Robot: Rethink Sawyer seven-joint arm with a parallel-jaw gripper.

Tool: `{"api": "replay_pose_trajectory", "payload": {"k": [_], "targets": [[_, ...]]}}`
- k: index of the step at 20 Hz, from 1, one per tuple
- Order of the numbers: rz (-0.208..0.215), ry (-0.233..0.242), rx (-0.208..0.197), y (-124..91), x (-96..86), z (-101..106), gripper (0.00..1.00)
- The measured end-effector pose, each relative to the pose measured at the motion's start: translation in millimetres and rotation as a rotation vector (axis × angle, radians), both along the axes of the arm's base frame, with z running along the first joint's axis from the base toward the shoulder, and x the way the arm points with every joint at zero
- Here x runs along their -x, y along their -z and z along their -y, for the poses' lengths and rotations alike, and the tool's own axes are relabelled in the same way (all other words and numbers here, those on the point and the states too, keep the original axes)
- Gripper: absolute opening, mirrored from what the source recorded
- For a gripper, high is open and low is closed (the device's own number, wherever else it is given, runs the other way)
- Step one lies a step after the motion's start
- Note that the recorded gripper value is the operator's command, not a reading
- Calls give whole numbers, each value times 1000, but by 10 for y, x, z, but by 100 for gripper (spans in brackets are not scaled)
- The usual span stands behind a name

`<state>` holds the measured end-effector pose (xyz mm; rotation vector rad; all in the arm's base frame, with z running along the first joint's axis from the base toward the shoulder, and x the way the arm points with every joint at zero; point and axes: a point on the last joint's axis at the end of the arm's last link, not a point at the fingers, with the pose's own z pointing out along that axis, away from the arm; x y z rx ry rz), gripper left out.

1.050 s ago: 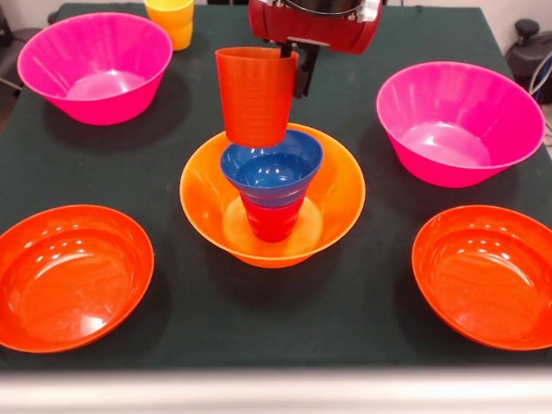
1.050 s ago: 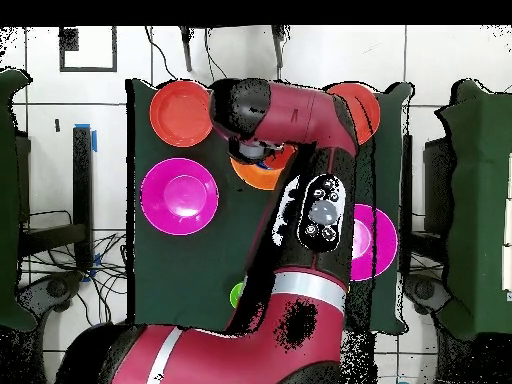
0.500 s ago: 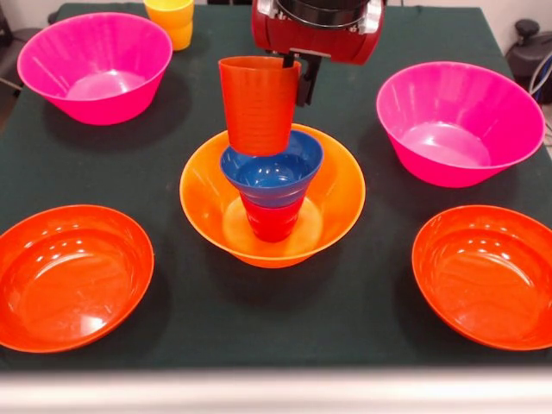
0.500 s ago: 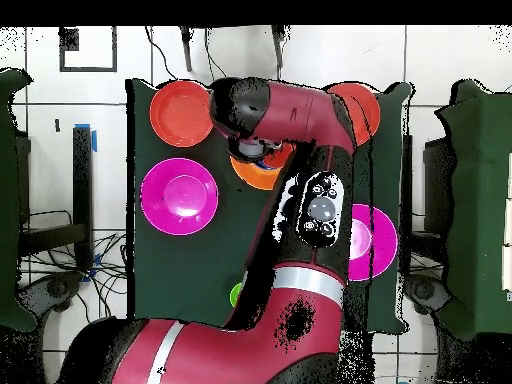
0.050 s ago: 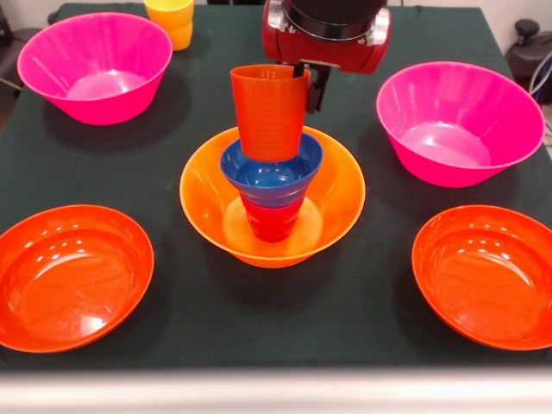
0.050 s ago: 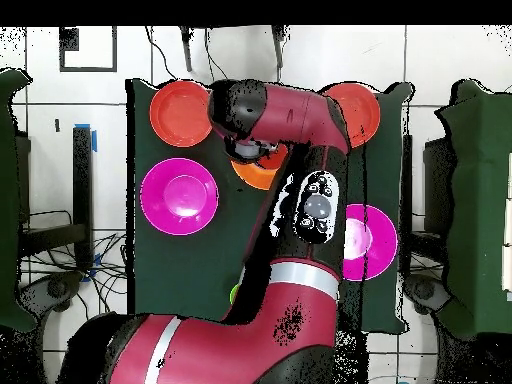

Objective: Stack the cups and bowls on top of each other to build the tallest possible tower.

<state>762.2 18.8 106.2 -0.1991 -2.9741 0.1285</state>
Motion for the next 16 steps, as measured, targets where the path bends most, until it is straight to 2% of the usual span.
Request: {"api": "replay_pose_trajectory", "payload": {"k": [16], "targets": [[0,-15,5,-7,8,-108,0]]}}
